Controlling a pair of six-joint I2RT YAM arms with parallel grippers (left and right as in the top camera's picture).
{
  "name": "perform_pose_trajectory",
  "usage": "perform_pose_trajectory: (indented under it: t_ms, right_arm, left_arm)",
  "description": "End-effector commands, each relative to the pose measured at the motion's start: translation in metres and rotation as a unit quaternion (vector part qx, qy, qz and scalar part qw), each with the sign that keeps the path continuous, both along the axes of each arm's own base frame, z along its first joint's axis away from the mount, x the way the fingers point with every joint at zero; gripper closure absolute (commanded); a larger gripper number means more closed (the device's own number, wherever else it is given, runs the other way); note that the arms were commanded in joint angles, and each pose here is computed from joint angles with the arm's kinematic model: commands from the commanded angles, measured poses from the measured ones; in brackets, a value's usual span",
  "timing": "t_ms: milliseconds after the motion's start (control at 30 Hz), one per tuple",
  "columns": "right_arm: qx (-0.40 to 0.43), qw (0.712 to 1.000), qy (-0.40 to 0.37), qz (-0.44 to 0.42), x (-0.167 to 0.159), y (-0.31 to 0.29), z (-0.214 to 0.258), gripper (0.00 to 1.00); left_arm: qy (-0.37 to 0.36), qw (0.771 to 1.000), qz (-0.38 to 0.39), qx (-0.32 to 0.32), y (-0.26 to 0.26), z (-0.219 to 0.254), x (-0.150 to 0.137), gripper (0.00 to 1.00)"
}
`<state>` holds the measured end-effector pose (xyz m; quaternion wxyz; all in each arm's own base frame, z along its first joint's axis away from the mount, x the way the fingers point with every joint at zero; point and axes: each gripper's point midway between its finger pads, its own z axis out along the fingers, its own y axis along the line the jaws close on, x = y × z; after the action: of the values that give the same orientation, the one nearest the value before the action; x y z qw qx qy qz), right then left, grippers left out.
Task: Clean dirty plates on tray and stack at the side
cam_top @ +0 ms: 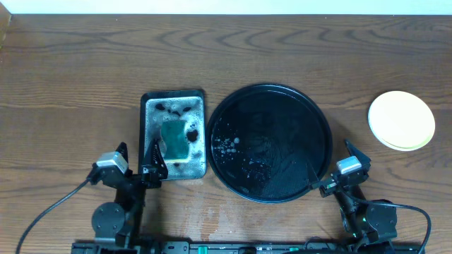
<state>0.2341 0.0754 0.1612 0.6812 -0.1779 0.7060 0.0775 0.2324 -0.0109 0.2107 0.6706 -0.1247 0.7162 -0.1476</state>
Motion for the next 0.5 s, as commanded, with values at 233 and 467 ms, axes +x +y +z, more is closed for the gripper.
perform_pose_trajectory:
  t_ms: [233,467]
  right_arm:
    - [-0.006,1.0,-0.002,-0.007,0.001,-0.003,-0.001,0.01]
    - [-0.006,1.0,-0.002,-0.007,0.001,-0.003,-0.001,0.01]
  left_arm:
    - [0.017,1.0,0.004,0.009,0.001,-0.059,0.013,0.17]
    - [0.044,0.999,0.008,0.01,0.003,-0.072,0.012,0.17]
